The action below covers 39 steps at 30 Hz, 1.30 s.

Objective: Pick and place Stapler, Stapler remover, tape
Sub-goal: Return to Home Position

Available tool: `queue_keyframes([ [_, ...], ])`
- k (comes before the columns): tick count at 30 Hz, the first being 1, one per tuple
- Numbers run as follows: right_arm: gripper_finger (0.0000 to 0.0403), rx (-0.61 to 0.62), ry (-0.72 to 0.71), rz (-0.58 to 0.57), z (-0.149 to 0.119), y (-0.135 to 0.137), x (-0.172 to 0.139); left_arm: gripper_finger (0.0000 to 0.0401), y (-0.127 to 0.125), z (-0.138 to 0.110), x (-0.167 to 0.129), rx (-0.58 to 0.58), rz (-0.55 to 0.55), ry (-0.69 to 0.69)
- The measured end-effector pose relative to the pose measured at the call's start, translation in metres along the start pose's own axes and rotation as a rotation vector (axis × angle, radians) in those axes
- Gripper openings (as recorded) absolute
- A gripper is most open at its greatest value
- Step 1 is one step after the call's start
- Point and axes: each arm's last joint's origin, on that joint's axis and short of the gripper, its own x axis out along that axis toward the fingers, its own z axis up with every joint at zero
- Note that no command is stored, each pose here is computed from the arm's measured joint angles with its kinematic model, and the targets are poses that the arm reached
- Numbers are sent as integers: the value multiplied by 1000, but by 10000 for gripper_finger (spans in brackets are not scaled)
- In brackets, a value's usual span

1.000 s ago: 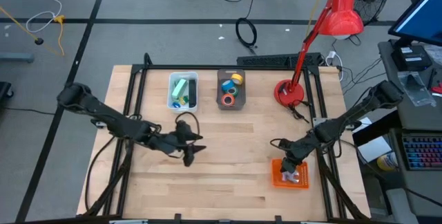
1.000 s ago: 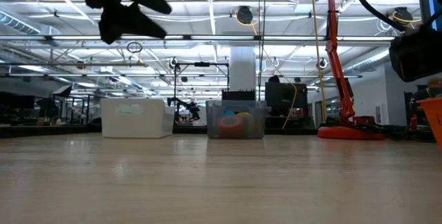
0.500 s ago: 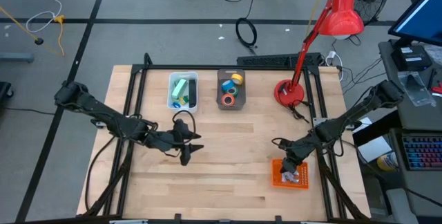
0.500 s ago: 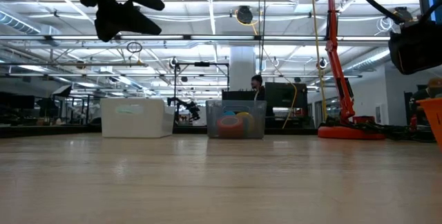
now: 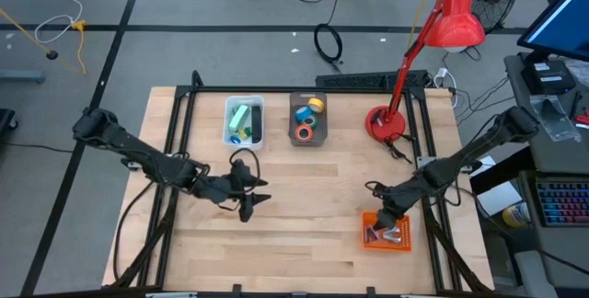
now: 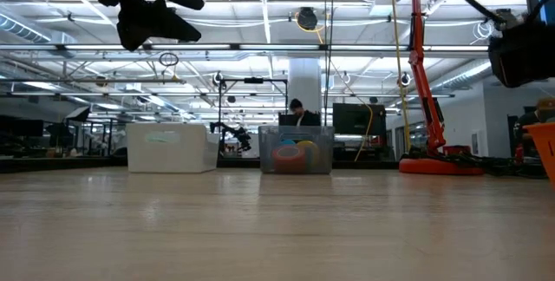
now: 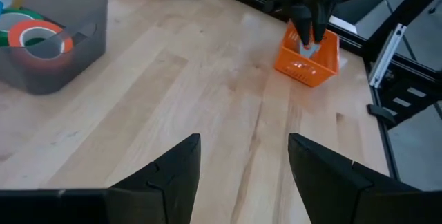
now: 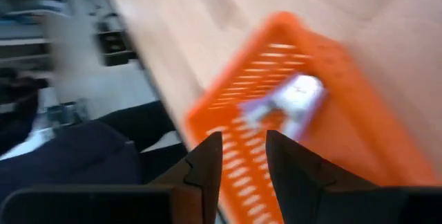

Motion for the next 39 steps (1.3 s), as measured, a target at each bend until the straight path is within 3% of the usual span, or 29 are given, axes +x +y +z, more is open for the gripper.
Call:
queue_keyframes([
  [4,109,-62,-40,146,-1,13,-10,220,-4,-3,-2,18,-19,7],
  [9,104,-237,-115,299,-7,27,-23,220,-7,-5,-4,30,-33,15],
  [13,93,-337,-183,378,-12,34,-34,219,-8,-6,-4,-47,-59,34],
  [17,87,-426,-287,408,-12,34,-44,220,-12,-5,-6,37,-86,18],
  [25,90,-715,-317,487,-16,30,-60,220,-5,13,-33,151,-142,-119],
  [29,87,-766,-376,516,-12,30,-69,218,13,0,-41,119,-161,-149],
  [34,87,-776,-356,513,0,29,-69,220,24,-9,-44,104,-270,-222],
  [39,86,-828,-325,476,24,23,-69,220,38,-9,-31,111,-198,-208],
])
